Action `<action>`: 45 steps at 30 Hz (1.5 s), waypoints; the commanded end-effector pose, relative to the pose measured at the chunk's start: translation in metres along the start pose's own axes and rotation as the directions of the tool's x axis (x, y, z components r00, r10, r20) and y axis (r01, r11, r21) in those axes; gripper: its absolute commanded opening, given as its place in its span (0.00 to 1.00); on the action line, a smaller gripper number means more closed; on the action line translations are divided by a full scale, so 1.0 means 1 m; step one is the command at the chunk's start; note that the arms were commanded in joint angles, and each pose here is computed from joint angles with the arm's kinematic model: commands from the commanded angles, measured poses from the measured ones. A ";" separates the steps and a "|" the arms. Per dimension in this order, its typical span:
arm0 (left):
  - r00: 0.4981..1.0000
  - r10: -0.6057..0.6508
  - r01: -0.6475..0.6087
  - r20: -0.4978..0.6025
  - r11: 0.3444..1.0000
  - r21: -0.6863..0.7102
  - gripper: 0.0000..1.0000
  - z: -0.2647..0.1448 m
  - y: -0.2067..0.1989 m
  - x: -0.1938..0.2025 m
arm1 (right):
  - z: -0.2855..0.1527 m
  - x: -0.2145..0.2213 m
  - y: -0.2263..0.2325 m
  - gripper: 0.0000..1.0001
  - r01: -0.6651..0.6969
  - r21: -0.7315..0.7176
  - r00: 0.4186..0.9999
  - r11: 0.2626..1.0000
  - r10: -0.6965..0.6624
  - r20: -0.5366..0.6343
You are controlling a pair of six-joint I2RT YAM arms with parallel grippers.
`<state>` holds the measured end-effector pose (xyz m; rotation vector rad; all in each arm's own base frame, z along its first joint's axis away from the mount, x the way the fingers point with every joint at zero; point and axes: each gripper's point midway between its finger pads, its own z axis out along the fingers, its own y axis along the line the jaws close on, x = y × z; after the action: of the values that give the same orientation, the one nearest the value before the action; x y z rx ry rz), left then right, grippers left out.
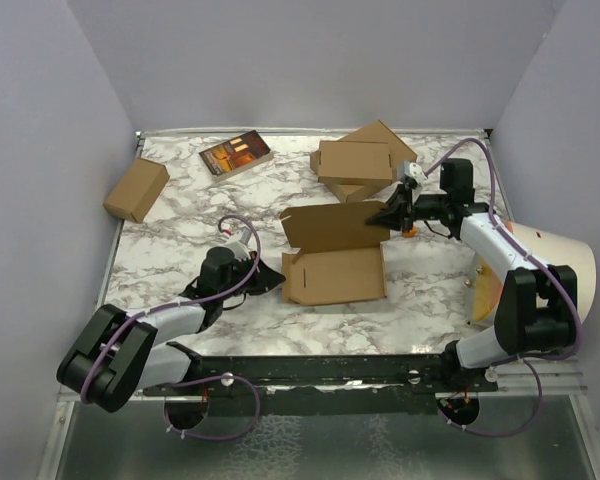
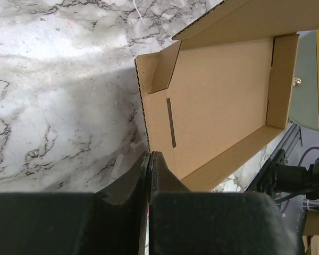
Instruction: Fold the paper box
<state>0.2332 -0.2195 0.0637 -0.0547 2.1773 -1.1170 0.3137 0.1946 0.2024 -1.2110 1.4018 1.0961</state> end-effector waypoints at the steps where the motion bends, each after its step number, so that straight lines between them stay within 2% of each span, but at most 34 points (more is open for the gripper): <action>1: 0.999 0.038 -0.039 0.019 0.997 0.069 0.00 -0.002 -0.023 -0.013 | 0.001 0.004 0.004 0.01 -0.020 -0.018 1.000 1.000 0.020 0.016; 17: 0.989 0.148 -0.148 0.008 0.980 0.136 0.00 -0.001 -0.044 -0.017 | 0.003 0.008 0.009 0.01 -0.036 -0.019 0.998 0.999 0.037 0.048; 34: 0.986 0.163 -0.157 -0.034 0.979 0.131 0.00 0.017 -0.057 -0.006 | 0.003 0.012 0.008 0.01 -0.052 0.012 0.997 0.999 0.051 0.060; 39: 0.987 0.154 -0.147 -0.039 0.980 0.136 0.06 0.020 -0.054 -0.002 | 0.003 0.012 0.007 0.01 -0.052 0.017 0.997 0.999 0.051 0.057; 45: 0.990 0.137 -0.130 -0.038 0.981 0.145 0.20 0.021 -0.055 -0.002 | 0.003 0.013 0.006 0.01 -0.053 0.018 0.997 0.998 0.052 0.055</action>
<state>0.2272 -0.2580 0.0786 0.1606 2.1807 -1.1513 0.3082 0.1960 0.1833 -1.1199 1.4225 1.1511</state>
